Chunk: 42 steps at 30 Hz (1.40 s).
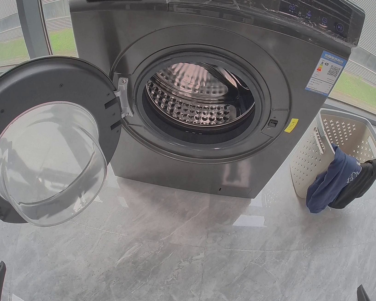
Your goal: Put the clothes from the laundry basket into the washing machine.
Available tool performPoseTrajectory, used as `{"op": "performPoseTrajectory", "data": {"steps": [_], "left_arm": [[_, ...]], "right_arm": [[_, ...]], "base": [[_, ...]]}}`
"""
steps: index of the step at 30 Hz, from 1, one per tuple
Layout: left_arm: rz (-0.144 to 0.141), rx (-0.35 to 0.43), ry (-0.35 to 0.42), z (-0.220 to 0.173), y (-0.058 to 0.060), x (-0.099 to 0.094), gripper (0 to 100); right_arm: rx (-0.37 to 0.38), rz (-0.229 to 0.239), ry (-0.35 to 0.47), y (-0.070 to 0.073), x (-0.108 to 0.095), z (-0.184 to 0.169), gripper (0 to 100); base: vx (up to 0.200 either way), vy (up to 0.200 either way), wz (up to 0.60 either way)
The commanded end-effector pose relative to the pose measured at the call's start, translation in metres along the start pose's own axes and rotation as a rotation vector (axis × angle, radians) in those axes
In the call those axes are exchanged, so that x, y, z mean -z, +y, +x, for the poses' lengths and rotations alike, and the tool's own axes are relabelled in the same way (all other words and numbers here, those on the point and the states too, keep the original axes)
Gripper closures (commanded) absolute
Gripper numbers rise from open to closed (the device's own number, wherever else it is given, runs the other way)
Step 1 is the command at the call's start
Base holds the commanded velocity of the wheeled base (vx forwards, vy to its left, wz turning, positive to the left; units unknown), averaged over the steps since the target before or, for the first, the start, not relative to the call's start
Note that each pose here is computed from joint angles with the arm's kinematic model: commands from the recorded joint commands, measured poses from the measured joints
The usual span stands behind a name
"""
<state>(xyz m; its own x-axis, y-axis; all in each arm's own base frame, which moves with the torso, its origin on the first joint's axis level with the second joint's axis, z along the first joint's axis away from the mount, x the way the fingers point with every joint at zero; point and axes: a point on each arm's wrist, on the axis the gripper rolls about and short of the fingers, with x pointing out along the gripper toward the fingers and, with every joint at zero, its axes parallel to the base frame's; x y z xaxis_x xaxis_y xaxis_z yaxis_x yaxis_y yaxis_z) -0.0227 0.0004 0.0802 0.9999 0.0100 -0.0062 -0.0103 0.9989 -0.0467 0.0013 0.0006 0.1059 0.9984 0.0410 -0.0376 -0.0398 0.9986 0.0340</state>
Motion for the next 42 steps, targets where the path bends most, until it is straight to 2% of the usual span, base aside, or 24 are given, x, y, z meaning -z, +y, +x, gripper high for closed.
{"op": "performPoseTrajectory", "data": {"steps": [1, 6, 23, 42], "left_arm": [[-0.001, 0.001, 0.003, 0.0002, 0.0002, 0.0044, 0], [-0.001, -0.001, 0.001, 0.0001, 0.0002, 0.0039, 0], [-0.001, -0.001, 0.001, 0.0001, 0.0002, 0.0039, 0], [-0.001, -0.001, 0.001, 0.0001, 0.0002, 0.0039, 0]], "right_arm": [[0.011, -0.024, -0.049, 0.0005, 0.0264, -0.0211, 0], [0.040, -0.024, -0.035, -0.0004, 0.0310, -0.0226, 0], [0.036, -0.032, -0.040, -0.0003, 0.0309, -0.0228, 0], [0.036, -0.032, -0.040, -0.0003, 0.0309, -0.0228, 0]], "base": [[0.000, 0.000, 0.00], [0.000, 0.000, 0.00], [0.000, 0.000, 0.00], [0.000, -0.200, 0.00]]}}
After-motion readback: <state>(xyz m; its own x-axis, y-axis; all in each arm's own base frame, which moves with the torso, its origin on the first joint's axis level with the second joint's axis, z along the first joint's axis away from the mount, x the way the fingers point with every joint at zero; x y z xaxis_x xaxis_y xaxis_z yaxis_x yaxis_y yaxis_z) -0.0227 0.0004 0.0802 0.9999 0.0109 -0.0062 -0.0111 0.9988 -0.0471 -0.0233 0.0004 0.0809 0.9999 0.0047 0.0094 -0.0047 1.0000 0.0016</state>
